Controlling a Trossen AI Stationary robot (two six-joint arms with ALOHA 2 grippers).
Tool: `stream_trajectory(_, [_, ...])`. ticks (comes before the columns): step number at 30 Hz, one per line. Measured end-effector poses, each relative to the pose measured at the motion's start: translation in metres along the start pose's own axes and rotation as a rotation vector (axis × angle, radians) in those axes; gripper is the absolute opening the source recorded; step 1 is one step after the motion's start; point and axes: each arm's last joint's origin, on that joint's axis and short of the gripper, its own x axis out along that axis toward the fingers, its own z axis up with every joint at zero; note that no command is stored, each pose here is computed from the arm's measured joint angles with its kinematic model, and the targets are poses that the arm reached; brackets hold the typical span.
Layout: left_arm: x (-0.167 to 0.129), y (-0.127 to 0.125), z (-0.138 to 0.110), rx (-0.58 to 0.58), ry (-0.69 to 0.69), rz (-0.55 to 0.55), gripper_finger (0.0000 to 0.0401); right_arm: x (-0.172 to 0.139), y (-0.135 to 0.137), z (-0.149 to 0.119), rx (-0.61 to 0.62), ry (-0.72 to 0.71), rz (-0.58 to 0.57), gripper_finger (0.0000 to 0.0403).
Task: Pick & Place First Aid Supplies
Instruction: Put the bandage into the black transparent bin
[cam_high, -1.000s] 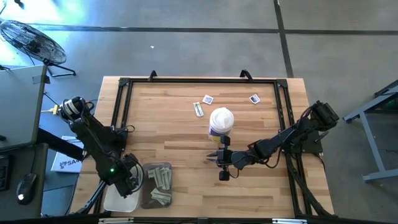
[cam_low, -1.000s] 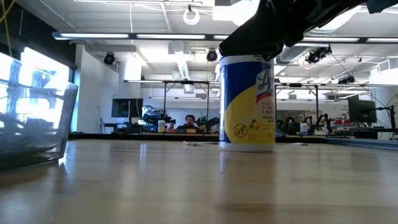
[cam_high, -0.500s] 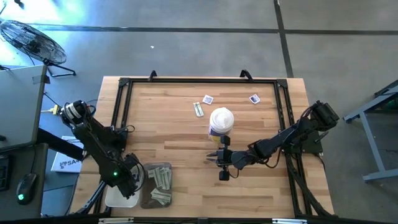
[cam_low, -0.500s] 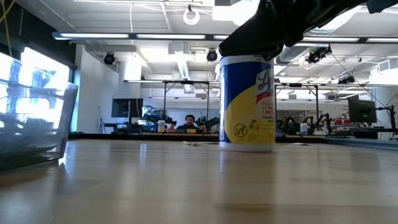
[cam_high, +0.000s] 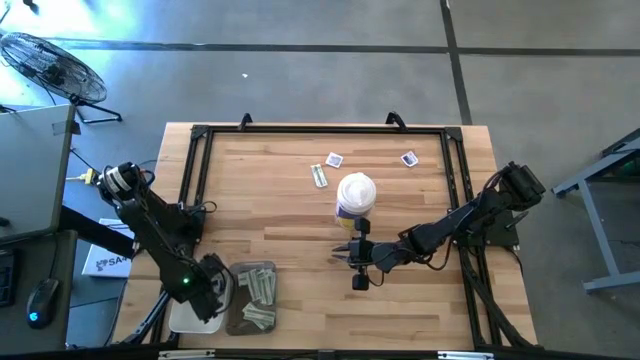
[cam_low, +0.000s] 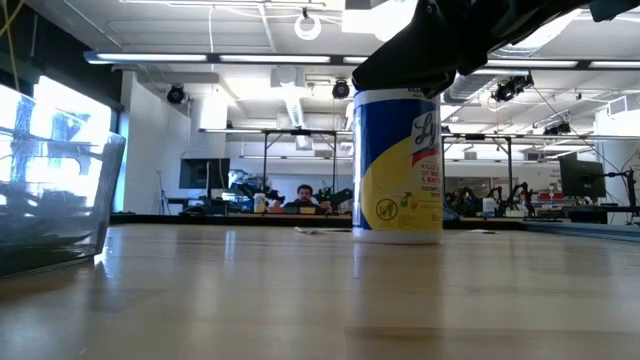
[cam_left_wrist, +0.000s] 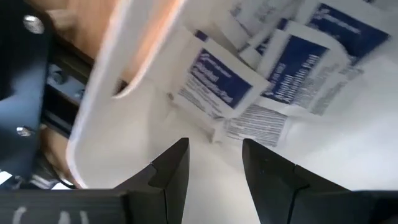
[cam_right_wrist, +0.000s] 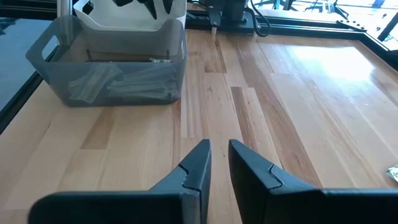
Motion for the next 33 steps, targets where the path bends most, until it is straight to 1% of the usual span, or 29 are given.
stream_trajectory(3, [-0.008,-0.004,-0.001,0.005,-0.018,-0.025,0.0145,0.0,0.0,0.0,0.0,0.0,0.0,0.0051])
stream_trajectory(6, [-0.024,-0.01,-0.002,0.036,-0.109,-0.057,0.0145,0.0,0.0,0.0,-0.001,0.0,0.0,0.0052])
stream_trajectory(8, [-0.038,-0.013,-0.002,0.071,-0.216,-0.081,0.0145,0.0,0.0,0.0,-0.001,0.0,0.0,0.0052])
stream_trajectory(11, [-0.059,-0.017,0.002,0.124,-0.436,-0.094,0.0145,0.0,0.0,0.0,0.0,0.0,0.0,0.0051])
stream_trajectory(13, [-0.069,-0.018,0.01,0.146,-0.592,-0.09,0.0145,0.0,0.0,0.0,0.0,0.0,0.001,0.0052])
stream_trajectory(15, [-0.078,-0.018,0.022,0.17,-0.7,-0.07,0.0145,0.0,0.0,0.0,0.001,0.0,0.001,0.0052])
stream_trajectory(19, [-0.087,-0.018,0.059,0.216,-0.823,-0.014,0.0145,-0.001,0.002,0.0,0.001,0.0,0.01,0.005])
stream_trajectory(21, [-0.09,-0.018,0.083,0.239,-0.868,0.005,0.0145,-0.003,0.005,-0.001,-0.009,-0.001,0.015,0.0048])
stream_trajectory(25, [-0.095,-0.013,0.133,0.263,-0.963,0.007,0.0145,-0.01,0.009,0.003,-0.037,-0.007,0.034,0.0047])
stream_trajectory(30, [-0.099,0.005,0.191,0.285,-1.057,-0.034,0.0145,-0.019,0.014,0.005,-0.044,-0.008,0.055,0.0048])
stream_trajectory(33, [-0.089,0.023,0.219,0.287,-1.106,-0.061,0.0145,-0.022,0.019,0.004,-0.053,-0.007,0.069,0.0046])
